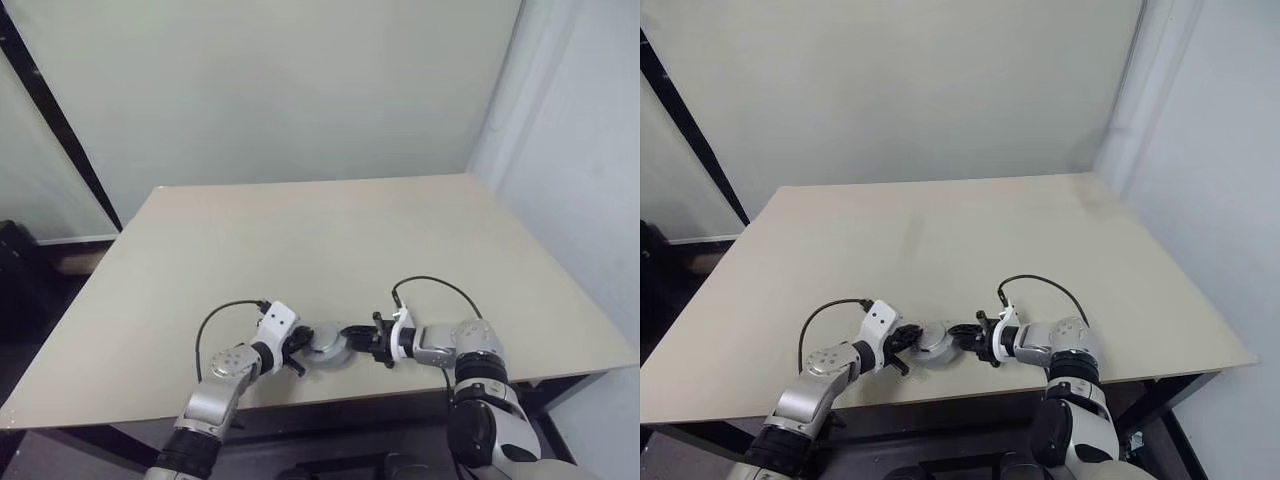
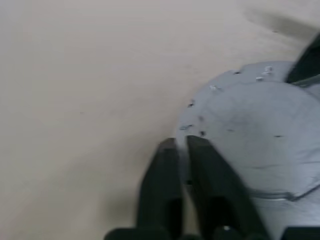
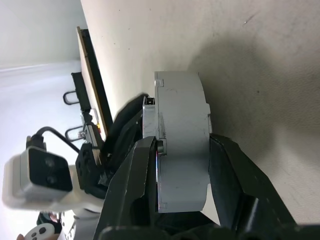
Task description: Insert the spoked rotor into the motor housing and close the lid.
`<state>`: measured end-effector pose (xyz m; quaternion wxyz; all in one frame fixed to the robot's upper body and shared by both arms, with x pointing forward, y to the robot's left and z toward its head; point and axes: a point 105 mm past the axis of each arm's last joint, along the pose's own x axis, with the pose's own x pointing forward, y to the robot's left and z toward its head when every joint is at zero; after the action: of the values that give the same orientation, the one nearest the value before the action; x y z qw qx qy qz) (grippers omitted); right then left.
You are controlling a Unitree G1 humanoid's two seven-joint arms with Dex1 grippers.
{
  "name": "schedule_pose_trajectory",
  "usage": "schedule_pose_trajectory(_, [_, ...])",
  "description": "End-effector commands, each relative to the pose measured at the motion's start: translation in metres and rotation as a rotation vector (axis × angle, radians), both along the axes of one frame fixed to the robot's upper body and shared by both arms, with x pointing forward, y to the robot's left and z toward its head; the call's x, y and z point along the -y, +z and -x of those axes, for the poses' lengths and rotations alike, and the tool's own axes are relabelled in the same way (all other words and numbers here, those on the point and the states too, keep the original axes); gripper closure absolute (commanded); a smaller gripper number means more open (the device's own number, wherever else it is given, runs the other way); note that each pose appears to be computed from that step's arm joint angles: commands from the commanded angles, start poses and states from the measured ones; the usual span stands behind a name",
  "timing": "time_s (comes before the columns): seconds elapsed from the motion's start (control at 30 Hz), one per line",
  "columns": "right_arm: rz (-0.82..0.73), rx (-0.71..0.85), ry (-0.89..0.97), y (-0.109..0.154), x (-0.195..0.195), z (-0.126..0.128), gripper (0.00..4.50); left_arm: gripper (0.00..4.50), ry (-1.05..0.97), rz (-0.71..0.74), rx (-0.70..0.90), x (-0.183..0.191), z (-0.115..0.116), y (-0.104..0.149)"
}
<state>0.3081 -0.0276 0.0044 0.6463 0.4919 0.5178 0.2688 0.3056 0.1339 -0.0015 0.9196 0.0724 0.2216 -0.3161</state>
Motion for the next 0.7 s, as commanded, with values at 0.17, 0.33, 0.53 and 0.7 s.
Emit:
schedule_pose_trajectory(0.17, [-0.010,0.027,-0.001,0.005,-0.004,-0.001,3.32,1.27,0.115,0.185,0.018,-0.026,-0.010,0.035])
schedule_pose_trajectory(0.33, [-0.132,0.078,-0.036,0.025,-0.008,-0.007,3.32,0.00,0.255,0.324,-0.010,-0.054,-0.011,0.049])
schedule_pose_trajectory(0.53, [-0.252,0.149,-0.067,0.050,-0.012,-0.012,3.32,0.00,0.358,0.534,-0.143,-0.060,0.001,0.047])
schedule_pose_trajectory(0.7, [-0.328,0.211,-0.073,0.071,-0.019,-0.015,3.32,0.00,0.408,0.736,-0.211,-0.049,0.010,0.049])
